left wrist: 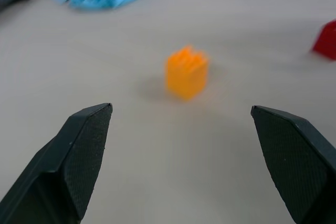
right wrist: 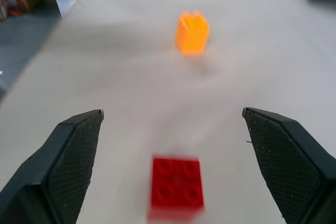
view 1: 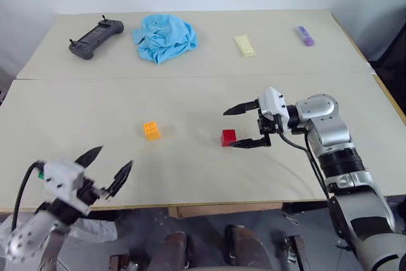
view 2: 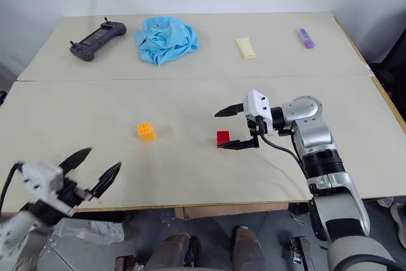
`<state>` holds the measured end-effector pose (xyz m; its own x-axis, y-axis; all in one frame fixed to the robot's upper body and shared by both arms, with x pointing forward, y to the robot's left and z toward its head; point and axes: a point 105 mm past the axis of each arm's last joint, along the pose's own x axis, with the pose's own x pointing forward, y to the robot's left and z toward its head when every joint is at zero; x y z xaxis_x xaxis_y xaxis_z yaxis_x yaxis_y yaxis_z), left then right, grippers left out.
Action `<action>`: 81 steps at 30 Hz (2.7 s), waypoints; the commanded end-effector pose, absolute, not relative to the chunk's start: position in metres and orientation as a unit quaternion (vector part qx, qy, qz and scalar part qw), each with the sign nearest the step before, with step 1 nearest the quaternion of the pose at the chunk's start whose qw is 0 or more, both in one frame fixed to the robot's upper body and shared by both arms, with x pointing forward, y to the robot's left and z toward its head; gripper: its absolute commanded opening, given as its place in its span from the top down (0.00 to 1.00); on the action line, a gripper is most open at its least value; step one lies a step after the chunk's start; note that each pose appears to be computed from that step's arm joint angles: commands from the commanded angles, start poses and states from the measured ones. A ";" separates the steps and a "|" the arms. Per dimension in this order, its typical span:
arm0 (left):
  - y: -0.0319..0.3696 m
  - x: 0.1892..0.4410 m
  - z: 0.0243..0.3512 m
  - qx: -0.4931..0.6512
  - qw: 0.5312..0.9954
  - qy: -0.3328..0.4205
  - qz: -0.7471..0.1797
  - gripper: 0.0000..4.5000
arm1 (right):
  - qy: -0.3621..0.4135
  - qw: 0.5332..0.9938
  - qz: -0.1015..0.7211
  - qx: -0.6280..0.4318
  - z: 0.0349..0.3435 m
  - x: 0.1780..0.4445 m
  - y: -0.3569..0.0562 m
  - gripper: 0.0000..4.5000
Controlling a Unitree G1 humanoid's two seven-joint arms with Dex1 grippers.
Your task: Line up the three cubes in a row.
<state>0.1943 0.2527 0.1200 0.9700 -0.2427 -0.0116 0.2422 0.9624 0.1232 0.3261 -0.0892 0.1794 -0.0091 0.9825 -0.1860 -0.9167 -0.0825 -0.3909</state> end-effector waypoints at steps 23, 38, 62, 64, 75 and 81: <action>0.350 0.147 0.096 0.001 0.961 -0.070 0.268 0.00 | -0.166 0.645 0.728 -0.163 0.168 0.291 -0.069 0.01; 0.348 0.200 0.104 0.004 0.980 -0.018 0.197 0.04 | -0.166 0.650 0.722 -0.166 0.167 0.286 -0.066 0.00; 0.180 0.257 0.222 0.195 0.857 -0.046 -0.474 0.67 | -0.076 0.743 0.619 -0.243 0.170 0.313 -0.174 0.00; 0.163 0.262 0.218 0.202 0.826 -0.034 -0.526 0.67 | -0.080 0.749 0.612 -0.241 0.171 0.315 -0.174 0.00; 0.097 0.330 0.155 0.250 0.746 0.007 -0.617 0.67 | -0.107 0.779 0.582 -0.208 0.179 0.280 -0.164 0.00; 0.084 0.342 0.150 0.242 0.740 -0.008 -0.627 0.67 | -0.109 0.823 0.537 -0.147 0.186 0.268 -0.167 0.00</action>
